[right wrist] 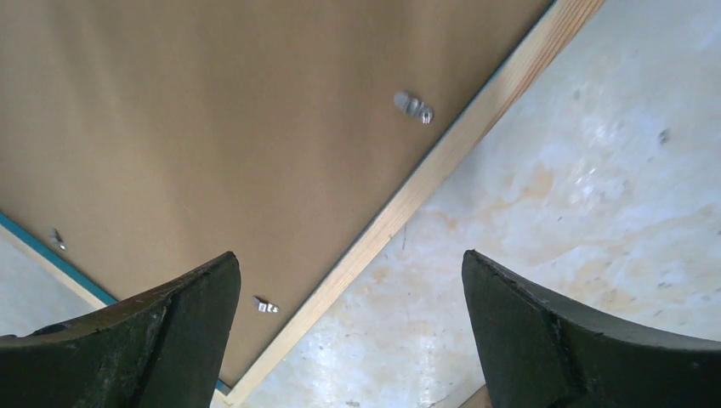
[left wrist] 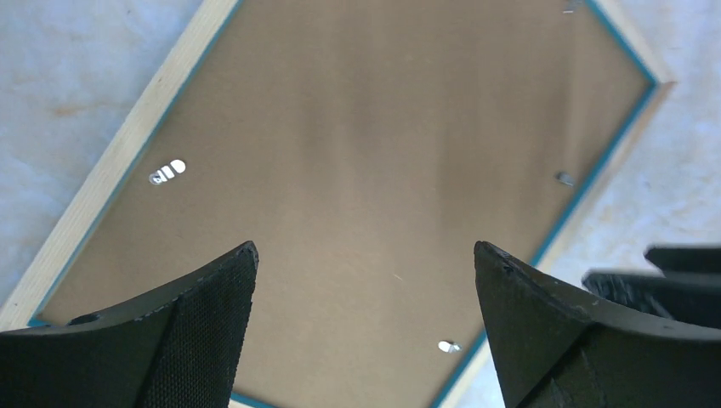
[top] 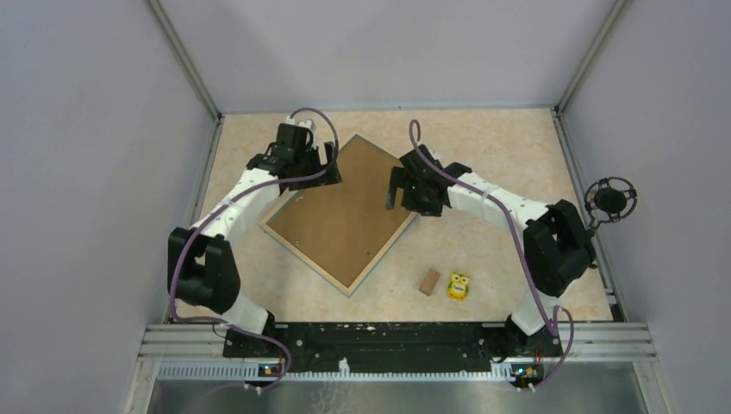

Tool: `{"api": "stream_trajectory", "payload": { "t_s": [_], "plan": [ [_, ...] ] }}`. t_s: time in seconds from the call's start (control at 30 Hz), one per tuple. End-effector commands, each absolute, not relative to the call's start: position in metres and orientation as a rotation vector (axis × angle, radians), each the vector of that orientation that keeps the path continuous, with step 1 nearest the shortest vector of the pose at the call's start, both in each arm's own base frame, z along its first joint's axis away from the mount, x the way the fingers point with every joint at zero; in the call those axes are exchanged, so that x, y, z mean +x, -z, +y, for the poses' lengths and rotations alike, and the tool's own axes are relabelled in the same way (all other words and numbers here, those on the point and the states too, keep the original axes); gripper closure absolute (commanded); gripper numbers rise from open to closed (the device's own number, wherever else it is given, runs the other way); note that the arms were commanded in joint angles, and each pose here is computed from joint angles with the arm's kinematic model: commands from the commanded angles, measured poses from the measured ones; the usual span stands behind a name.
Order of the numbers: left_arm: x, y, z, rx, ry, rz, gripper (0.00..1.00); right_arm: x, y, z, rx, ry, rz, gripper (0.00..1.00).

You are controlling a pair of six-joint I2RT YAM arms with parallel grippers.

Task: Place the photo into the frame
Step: Adjust the photo frame at the center of the board.

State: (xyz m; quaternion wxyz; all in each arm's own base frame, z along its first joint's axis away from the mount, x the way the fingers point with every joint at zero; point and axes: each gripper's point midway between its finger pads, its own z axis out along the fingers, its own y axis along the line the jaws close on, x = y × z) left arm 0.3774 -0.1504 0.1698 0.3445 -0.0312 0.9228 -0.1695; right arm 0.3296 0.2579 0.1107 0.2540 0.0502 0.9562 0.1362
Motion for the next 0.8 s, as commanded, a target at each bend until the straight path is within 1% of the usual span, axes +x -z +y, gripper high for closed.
{"api": "stream_trajectory", "payload": {
  "t_s": [0.0,0.03,0.17,0.23,0.3,0.43,0.53,0.57,0.7,0.77],
  "plan": [
    [0.411,-0.163,-0.126,-0.134,0.359,2.375,0.01,0.32,-0.102,0.274,0.263,-0.415,2.555,0.01],
    [0.413,-0.159,-0.121,-0.186,0.376,2.398,0.02,0.316,-0.099,0.275,0.27,-0.379,2.556,0.01],
    [0.427,-0.15,-0.124,-0.184,0.497,2.414,0.01,0.311,-0.08,0.273,0.316,-0.276,2.551,0.03],
    [0.43,-0.143,-0.123,-0.183,0.51,2.458,0.02,0.305,-0.068,0.274,0.33,-0.249,2.575,0.1],
    [0.433,-0.136,-0.12,-0.174,0.503,2.501,0.02,0.299,-0.058,0.273,0.328,-0.196,2.567,0.18],
    [0.443,-0.124,-0.113,-0.14,0.447,2.523,0.02,0.292,-0.037,0.271,0.315,-0.109,2.581,0.32],
    [0.443,-0.121,-0.107,-0.138,0.399,2.531,0.02,0.288,-0.022,0.271,0.308,-0.077,2.615,0.34],
    [0.443,-0.12,-0.103,-0.141,0.375,2.526,0.02,0.286,-0.019,0.271,0.305,-0.074,2.625,0.37],
    [0.44,-0.115,-0.086,-0.173,0.26,2.508,0.02,0.279,-0.009,0.266,0.294,-0.052,2.651,0.53],
    [0.434,-0.109,-0.082,-0.187,0.229,2.517,0.02,0.277,-0.008,0.26,0.275,-0.029,2.653,0.64]
  ]
}}
